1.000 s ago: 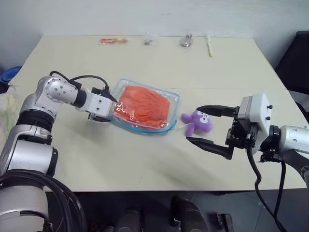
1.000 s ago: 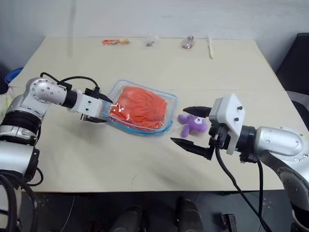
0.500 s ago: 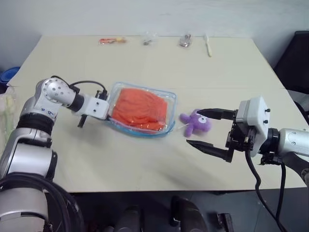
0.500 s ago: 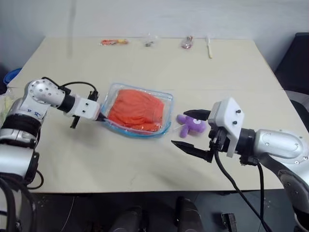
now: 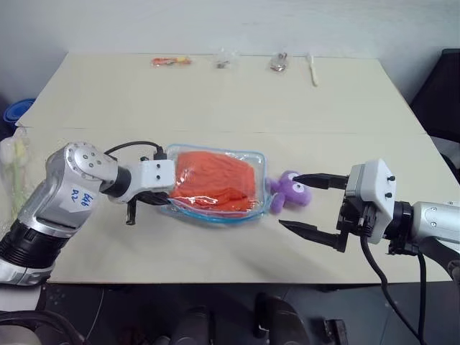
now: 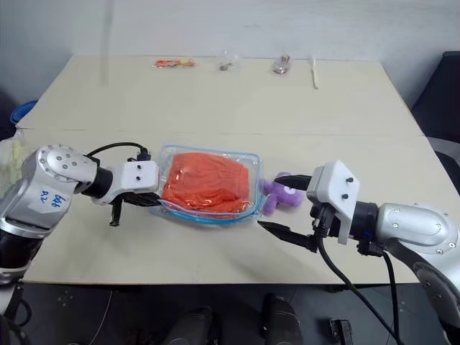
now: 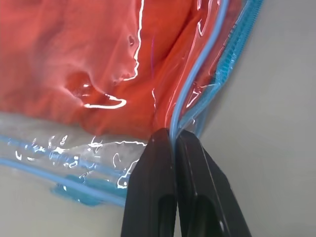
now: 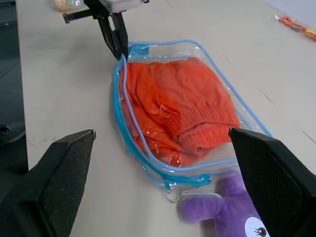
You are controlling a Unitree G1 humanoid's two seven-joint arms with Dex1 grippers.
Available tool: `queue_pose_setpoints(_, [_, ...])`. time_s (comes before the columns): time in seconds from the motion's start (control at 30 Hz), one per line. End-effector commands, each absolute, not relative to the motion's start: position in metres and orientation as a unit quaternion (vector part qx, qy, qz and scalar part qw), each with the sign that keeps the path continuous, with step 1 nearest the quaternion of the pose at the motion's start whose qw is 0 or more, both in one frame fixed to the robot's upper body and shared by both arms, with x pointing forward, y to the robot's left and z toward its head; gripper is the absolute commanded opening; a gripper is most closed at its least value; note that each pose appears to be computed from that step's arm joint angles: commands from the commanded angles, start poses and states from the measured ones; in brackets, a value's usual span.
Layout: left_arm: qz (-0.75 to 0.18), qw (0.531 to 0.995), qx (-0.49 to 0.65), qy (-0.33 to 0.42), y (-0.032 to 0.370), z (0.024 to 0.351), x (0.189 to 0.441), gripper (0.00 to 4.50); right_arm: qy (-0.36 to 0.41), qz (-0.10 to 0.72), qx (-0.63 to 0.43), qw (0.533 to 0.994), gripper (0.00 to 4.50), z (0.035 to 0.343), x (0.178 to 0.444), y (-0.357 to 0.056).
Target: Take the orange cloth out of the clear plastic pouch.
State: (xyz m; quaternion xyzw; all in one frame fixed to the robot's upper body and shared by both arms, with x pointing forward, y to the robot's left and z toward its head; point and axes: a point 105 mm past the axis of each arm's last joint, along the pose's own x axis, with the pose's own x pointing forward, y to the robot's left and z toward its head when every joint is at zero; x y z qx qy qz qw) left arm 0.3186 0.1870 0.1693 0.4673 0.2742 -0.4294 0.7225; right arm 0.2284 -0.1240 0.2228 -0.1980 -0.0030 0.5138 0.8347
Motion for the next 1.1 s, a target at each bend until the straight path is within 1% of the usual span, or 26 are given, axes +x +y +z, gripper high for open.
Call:
queue_pose_setpoints(0.03, [-0.351,0.761,0.485,0.252,0.193,0.175,0.334,0.04,-0.031,0.516,-0.202,0.832,4.5,0.233,0.227,-0.122])
queue_pose_setpoints(0.1, [-0.348,0.776,0.464,0.248,0.187,0.171,0.335,0.04,-0.031,0.516,-0.202,0.832,4.5,0.233,0.227,-0.122])
queue_pose_setpoints(0.23, [-0.343,0.794,0.438,0.248,0.178,0.167,0.331,0.04,-0.029,0.518,-0.204,0.83,4.5,0.231,0.227,-0.122])
queue_pose_setpoints(0.5, [-0.334,0.807,0.418,0.25,0.174,0.165,0.328,0.04,-0.029,0.517,-0.206,0.831,4.5,0.23,0.229,-0.122])
queue_pose_setpoints(0.63, [-0.328,0.811,0.414,0.251,0.179,0.165,0.329,0.92,-0.028,0.516,-0.206,0.831,4.5,0.23,0.229,-0.122])
queue_pose_setpoints(0.8, [-0.329,0.813,0.413,0.246,0.183,0.169,0.328,2.55,-0.024,0.515,-0.208,0.831,4.5,0.228,0.229,-0.123])
queue_pose_setpoints(0.93, [-0.353,0.828,0.359,0.247,0.184,0.177,0.318,3.73,-0.013,0.504,-0.224,0.834,4.5,0.223,0.232,-0.128])
queue_pose_setpoints(1.03, [-0.367,0.849,0.289,0.248,0.187,0.191,0.311,3.73,0.002,0.495,-0.25,0.832,4.5,0.214,0.235,-0.134])
queue_pose_setpoints(1.1, [-0.399,0.849,0.248,0.242,0.187,0.204,0.3,3.73,0.015,0.486,-0.274,0.83,4.5,0.205,0.239,-0.14])
